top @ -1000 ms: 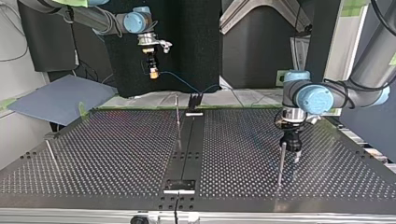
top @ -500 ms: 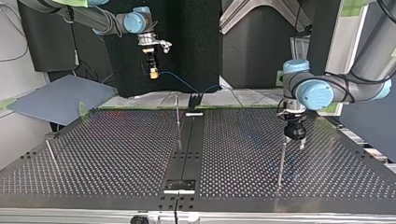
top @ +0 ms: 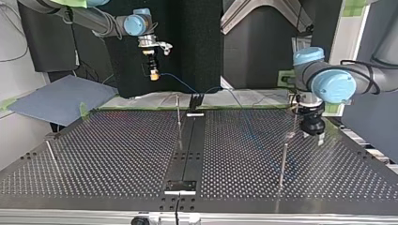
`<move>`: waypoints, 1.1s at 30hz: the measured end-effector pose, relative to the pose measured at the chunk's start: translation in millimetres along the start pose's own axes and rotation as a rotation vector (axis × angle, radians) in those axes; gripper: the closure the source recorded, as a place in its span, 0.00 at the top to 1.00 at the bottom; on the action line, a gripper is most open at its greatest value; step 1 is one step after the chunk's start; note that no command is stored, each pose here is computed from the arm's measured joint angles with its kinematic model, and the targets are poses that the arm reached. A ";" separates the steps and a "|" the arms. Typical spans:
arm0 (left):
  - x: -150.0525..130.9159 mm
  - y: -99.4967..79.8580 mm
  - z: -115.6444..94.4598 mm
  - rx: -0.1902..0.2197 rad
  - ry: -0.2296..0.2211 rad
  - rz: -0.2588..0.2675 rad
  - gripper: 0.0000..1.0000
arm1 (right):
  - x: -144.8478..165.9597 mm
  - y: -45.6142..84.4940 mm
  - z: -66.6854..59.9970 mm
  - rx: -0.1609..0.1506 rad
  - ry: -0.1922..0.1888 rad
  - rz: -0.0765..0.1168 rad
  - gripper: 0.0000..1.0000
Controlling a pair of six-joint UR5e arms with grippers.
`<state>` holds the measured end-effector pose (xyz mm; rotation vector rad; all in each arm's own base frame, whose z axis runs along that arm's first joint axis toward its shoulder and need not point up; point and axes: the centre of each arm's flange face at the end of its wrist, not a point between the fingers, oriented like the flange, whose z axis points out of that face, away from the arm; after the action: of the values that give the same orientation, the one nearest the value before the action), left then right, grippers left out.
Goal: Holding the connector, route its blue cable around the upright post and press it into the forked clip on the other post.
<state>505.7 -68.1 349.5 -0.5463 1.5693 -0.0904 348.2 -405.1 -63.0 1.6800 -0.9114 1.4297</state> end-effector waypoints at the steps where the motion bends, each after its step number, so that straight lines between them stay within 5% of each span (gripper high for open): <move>1: -5.1 -0.6 -0.5 -0.001 -0.006 0.005 0.98 | -0.2 0.8 0.1 -0.001 -0.002 0.001 0.00; 16: -106.8 -27.1 -27.6 -0.013 -0.136 0.102 0.98 | -2.6 4.5 -1.0 -0.008 -0.024 0.002 0.00; 33: -212.2 -94.4 -108.3 0.217 -0.219 0.096 0.98 | -3.1 7.7 -0.3 -0.012 -0.029 0.003 0.00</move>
<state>423.6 -97.1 590.5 -0.2996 1.3500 -0.1222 341.0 -408.3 -65.4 1.6948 -0.9375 1.4029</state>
